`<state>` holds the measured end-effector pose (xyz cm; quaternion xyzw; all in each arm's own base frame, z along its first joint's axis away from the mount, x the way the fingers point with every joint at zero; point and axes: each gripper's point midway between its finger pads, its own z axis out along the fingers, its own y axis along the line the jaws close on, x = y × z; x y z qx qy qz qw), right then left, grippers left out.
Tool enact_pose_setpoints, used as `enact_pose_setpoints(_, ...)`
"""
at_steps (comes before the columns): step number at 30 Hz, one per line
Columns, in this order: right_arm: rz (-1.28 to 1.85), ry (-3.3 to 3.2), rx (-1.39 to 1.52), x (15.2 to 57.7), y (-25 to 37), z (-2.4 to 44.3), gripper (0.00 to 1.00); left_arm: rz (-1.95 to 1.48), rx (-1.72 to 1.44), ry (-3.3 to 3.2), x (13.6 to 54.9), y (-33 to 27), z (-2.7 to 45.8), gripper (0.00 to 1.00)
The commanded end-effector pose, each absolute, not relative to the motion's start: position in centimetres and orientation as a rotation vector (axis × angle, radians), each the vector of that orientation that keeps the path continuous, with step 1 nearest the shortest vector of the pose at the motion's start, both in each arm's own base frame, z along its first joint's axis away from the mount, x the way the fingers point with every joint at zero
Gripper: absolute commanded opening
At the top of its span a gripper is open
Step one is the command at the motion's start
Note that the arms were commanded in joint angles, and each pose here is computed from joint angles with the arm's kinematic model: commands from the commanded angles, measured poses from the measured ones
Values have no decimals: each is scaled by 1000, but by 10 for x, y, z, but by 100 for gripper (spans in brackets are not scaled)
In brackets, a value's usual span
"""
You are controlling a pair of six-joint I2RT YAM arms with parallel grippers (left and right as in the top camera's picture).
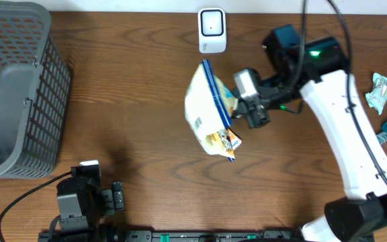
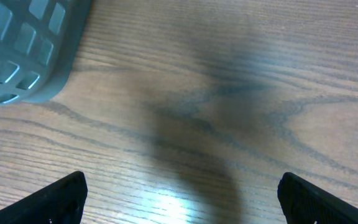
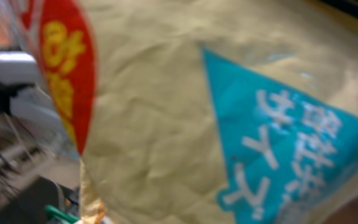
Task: Scan the item barcode
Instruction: 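Lift the snack bag and turn it in front of the white scanner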
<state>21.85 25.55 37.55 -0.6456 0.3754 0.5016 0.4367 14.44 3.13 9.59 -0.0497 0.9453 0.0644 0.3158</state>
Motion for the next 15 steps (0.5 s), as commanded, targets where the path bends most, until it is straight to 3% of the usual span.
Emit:
enact_pose_setpoints(1, 1123, 837, -1678, 202, 248, 380, 1, 179, -118, 2492, 144, 32, 96, 98)
enact_pose_setpoints(8, 977, 872, -1833, 180, 235, 366, 1, 179, -118, 2492, 144, 32, 96, 98)
enact_pose_setpoints(15, 935, 1420, -1930, 206, 217, 300, 1, 179, -118, 2492, 144, 32, 96, 98)
